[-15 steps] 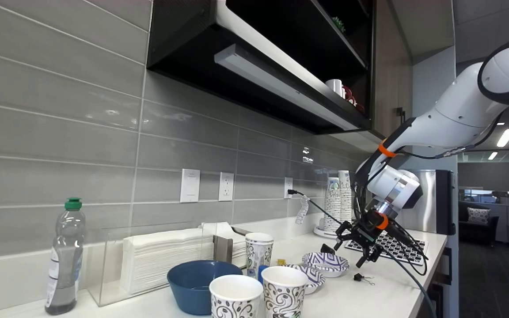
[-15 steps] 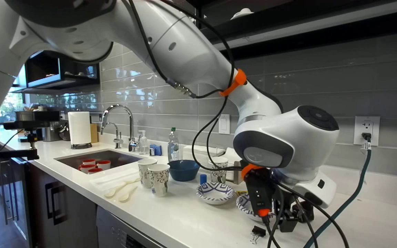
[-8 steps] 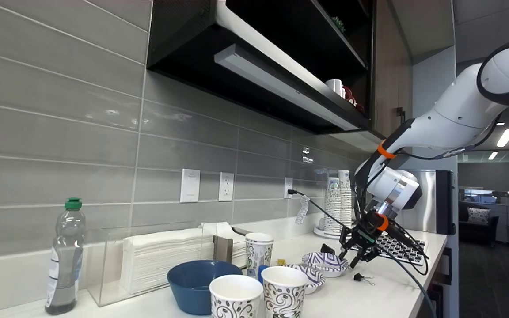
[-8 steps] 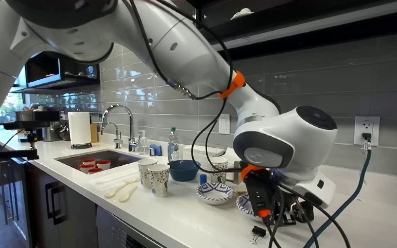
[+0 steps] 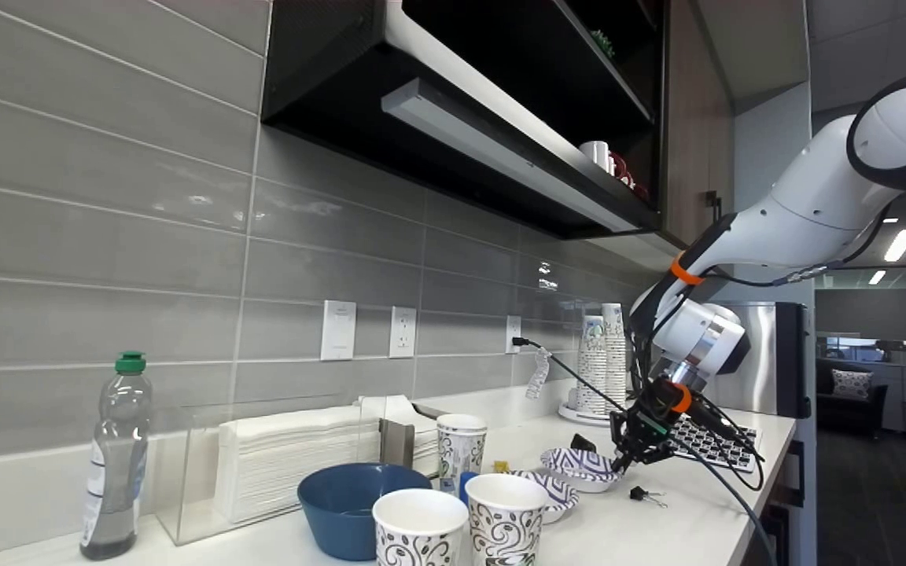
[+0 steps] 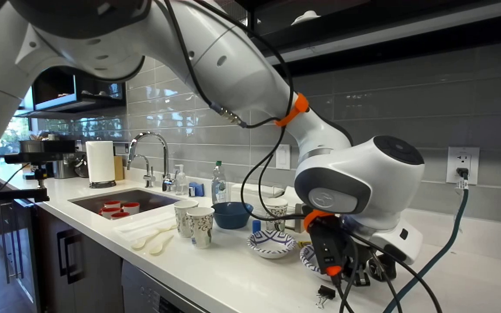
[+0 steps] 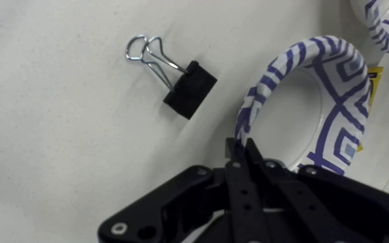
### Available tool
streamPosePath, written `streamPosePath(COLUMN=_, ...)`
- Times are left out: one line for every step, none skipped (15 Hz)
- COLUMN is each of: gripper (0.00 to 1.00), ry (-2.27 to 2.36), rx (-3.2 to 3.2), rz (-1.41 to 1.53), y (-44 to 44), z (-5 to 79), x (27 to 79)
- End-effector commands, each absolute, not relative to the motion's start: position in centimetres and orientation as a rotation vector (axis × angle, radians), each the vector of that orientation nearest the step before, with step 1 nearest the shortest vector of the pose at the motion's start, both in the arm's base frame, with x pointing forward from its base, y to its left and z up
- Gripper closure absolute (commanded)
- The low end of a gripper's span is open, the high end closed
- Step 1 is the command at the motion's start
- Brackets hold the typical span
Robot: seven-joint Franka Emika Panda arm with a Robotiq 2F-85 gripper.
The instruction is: Stack up the white plastic plates
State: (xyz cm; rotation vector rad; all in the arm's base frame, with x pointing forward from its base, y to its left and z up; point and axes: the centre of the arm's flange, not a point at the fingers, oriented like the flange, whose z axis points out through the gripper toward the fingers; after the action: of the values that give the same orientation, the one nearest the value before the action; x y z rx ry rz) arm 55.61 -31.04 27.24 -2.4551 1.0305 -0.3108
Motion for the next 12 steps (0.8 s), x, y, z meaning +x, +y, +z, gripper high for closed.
streamPosePath(gripper=1.00, ry=1.044, rx=-2.466, rz=-0.311, y=-31.1, z=27.1, x=56.4)
streamPosePath(gripper=0.99, ry=1.034, rx=-2.459, rz=-0.319, y=-30.9, z=27.4, x=56.3)
streamPosePath(gripper=0.99, ry=1.025, rx=-2.455, rz=-0.323, y=-30.7, z=27.7, x=56.1)
streamPosePath(gripper=0.99, ry=1.009, rx=-2.438, rz=-0.333, y=-30.4, z=28.0, x=55.7)
streamPosePath(gripper=0.99, ry=1.003, rx=-2.442, rz=-0.342, y=-30.3, z=28.3, x=55.4)
streamPosePath(gripper=0.99, ry=0.993, rx=-2.432, rz=-0.348, y=-30.2, z=28.6, x=55.0)
streamPosePath(gripper=0.99, ry=0.983, rx=-2.429, rz=-0.362, y=-30.1, z=29.2, x=54.6)
streamPosePath(gripper=0.99, ry=0.970, rx=-2.423, rz=-0.373, y=-29.9, z=29.6, x=54.3)
streamPosePath(gripper=0.99, ry=0.953, rx=-2.416, rz=-0.385, y=-29.6, z=30.2, x=53.8)
streamPosePath(gripper=0.99, ry=0.937, rx=-2.407, rz=-0.394, y=-29.5, z=30.6, x=53.4)
streamPosePath(gripper=0.99, ry=0.919, rx=-2.403, rz=-0.404, y=-29.2, z=31.2, x=52.7)
streamPosePath(gripper=0.99, ry=0.901, rx=-2.394, rz=-0.413, y=-28.9, z=31.7, x=52.1)
